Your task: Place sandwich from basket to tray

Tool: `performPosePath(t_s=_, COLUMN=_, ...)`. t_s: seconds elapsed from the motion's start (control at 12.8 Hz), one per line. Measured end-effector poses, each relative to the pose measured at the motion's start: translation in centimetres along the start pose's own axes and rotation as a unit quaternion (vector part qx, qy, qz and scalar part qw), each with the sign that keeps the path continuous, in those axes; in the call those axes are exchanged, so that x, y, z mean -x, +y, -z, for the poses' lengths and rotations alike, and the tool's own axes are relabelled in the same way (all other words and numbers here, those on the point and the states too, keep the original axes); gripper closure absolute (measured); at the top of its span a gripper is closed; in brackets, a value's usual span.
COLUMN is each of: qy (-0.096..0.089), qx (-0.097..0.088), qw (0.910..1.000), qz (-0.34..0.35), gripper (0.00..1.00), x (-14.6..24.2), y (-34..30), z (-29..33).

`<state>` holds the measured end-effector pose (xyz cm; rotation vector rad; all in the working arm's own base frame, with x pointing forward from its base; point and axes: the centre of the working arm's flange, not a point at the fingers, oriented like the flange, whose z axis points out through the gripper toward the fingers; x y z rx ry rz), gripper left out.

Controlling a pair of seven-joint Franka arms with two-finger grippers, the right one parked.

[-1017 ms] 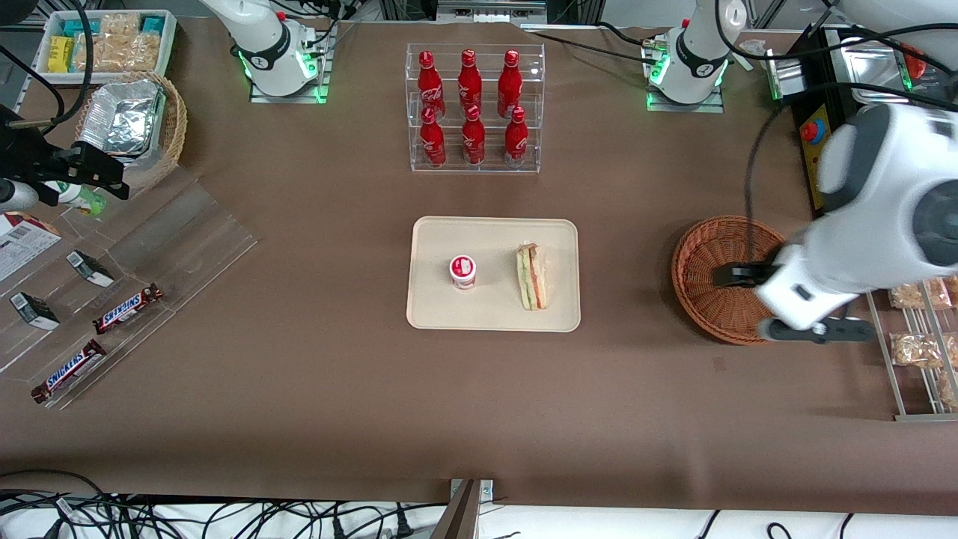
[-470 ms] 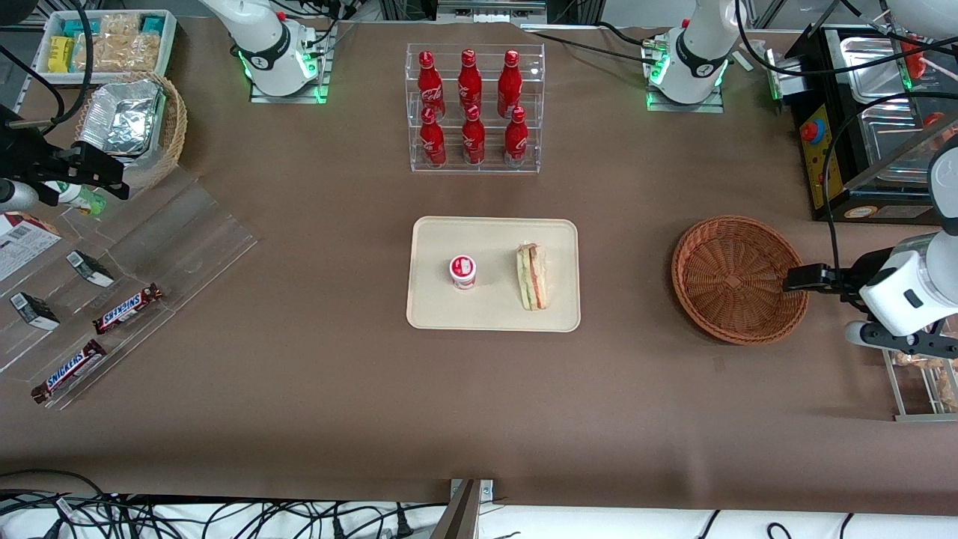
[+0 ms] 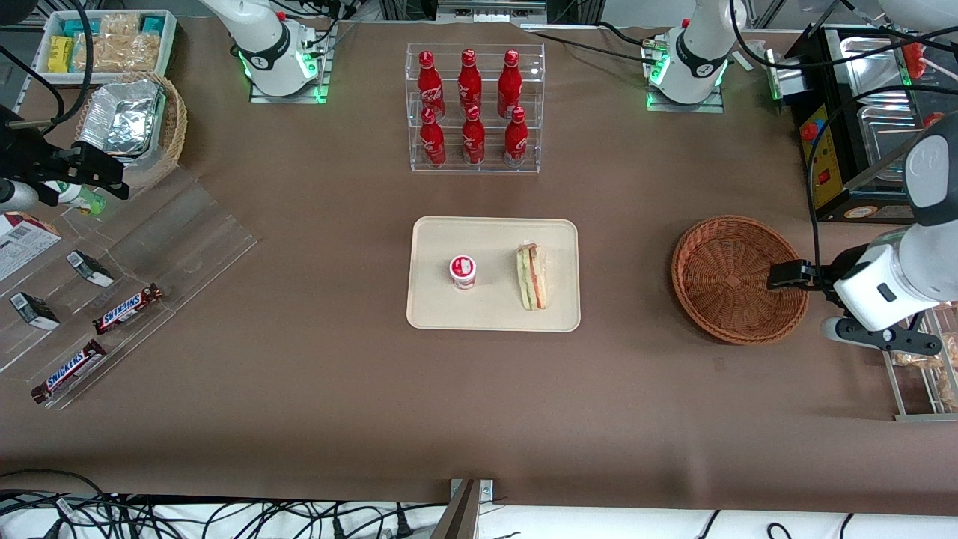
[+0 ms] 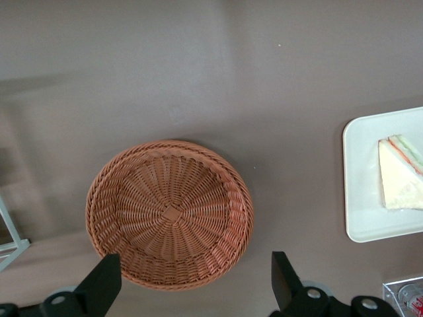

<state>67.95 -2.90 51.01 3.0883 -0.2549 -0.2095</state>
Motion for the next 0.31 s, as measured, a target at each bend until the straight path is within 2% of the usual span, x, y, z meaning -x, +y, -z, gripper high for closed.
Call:
performPosePath(t_s=0.16, qy=-0.004, qx=-0.013, qw=0.9999, qz=0.003, gripper=0.0, x=1.2, y=1.3, z=0.6)
performPosePath(t_s=0.31, qy=-0.014, qx=-0.048, qw=0.9987, qz=0.004, gripper=0.0, x=2.0, y=3.5, z=0.4)
